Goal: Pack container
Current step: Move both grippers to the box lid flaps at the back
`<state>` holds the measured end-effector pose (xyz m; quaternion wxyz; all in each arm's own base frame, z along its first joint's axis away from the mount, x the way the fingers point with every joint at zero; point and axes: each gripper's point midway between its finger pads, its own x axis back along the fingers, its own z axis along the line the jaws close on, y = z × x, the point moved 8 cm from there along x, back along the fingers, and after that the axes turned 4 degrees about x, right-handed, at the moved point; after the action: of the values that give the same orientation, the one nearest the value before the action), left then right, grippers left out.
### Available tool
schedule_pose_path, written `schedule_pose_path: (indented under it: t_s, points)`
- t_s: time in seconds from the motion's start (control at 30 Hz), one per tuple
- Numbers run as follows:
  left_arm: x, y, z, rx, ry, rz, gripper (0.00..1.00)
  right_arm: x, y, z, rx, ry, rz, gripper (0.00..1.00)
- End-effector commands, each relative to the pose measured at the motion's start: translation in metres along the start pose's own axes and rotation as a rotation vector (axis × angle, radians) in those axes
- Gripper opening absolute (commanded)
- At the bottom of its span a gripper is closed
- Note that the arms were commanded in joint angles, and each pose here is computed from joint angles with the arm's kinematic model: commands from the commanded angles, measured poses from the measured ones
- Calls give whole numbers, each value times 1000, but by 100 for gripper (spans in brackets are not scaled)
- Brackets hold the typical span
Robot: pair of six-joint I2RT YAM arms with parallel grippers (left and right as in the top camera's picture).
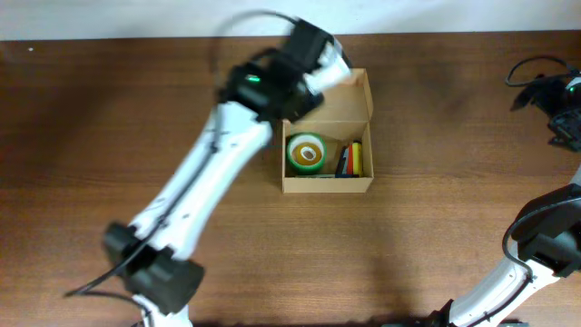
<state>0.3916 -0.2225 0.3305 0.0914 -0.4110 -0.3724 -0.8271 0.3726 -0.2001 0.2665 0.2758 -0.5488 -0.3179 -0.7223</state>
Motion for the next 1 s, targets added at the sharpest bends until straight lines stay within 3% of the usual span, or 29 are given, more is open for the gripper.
schedule_pose_path:
  t_s: [0.0, 0.03, 0.1, 0.23, 0.33, 0.57, 0.77, 0.97]
  points:
    - [13, -16, 60, 302, 199, -3, 2, -5, 4, 10, 4, 131, 5, 99]
    - [12, -22, 75, 351, 229, -5, 2, -5, 8, 14, 12, 162, -18, 92]
    - [7, -35, 103, 451, 259, -11, 2, -3, 14, 21, 27, 232, -50, 65]
    - [-20, -62, 141, 638, 143, -35, 1, -4, 23, 37, 75, 272, -110, 40]
    - [-54, -86, 155, 757, 19, -14, 2, -12, 27, 57, 127, 290, -137, 13]
    - [-132, -117, 145, 921, -315, 26, 2, -71, 16, 120, 328, 512, -10, 6]
    - [-181, -129, 132, 1062, -621, -19, 1, -150, -6, 149, 313, 725, 235, 4]
    - [-210, -145, 122, 1149, -777, -7, 2, -206, -25, 158, 272, 851, 387, 3]
